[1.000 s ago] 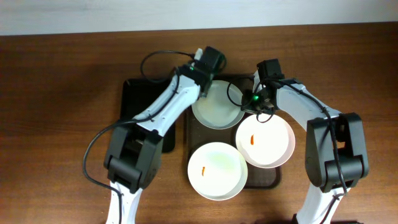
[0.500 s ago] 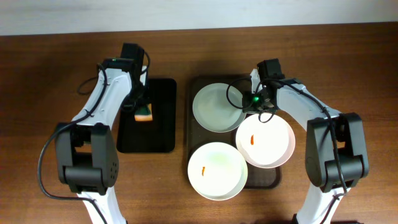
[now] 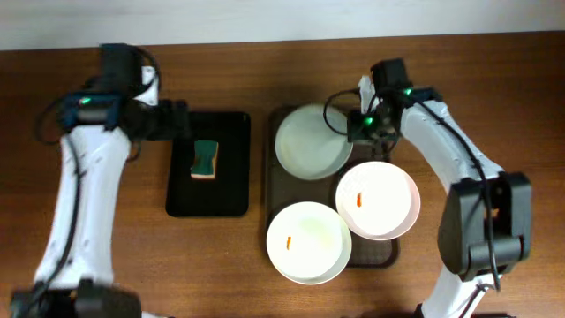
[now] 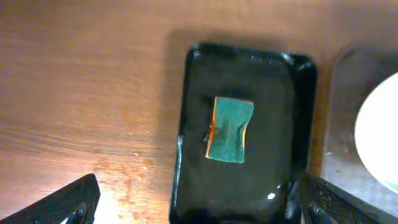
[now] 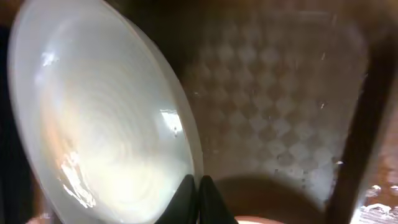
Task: Clean dirty plates on tray and stack at the side
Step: 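Lift the plate with the right gripper and carry it right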
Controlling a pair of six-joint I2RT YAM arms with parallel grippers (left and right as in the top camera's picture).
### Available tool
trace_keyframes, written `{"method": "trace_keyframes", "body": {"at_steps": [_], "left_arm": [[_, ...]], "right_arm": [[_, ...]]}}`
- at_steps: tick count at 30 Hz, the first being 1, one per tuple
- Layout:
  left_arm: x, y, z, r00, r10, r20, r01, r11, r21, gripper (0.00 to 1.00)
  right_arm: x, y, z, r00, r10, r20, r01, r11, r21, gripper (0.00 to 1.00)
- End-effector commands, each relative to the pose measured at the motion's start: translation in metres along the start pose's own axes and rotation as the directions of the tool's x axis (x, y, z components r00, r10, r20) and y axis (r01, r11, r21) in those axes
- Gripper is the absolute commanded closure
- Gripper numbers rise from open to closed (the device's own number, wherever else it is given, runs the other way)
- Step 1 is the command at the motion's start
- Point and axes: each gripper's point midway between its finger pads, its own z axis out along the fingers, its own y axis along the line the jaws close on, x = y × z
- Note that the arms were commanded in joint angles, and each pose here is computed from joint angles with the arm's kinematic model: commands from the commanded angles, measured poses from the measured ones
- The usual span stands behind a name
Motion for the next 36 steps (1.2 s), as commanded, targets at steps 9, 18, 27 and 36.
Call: {"method": "trace_keyframes", "body": {"at_steps": [9,18,27,36], "left_arm": [[0.016,0.034,-0.027,0.998,-0.067,-0.019,0.066,0.997,-0.041,0.00],[0.014,0.033,-0.091,0.986,-0.064,0.155,0.069,0.997,-0.028,0.00],[0.017,0.036,-0.136,0.958,-0.061,0.279,0.075,0.996,-0.039,0.00],[0.017,0.037,-0.136,0.958,-0.061,0.281,0.077,0.996,-0.044,0.00]], "right_arm": [[-0.023,0.180,-0.045,0.886,-0.397,0.241,0.393,0.917,0.066,0.96],[-0.030,0.223,-0.036,0.717,-0.616,0.326,0.467,0.772,0.432,0.96],[-0.008,0.247,-0.084,0.579,-0.766,0.281,0.341,0.540,0.770,0.96],[-0.007,0.249,-0.085,0.573,-0.771,0.278,0.343,0.534,0.773,0.96]]}}
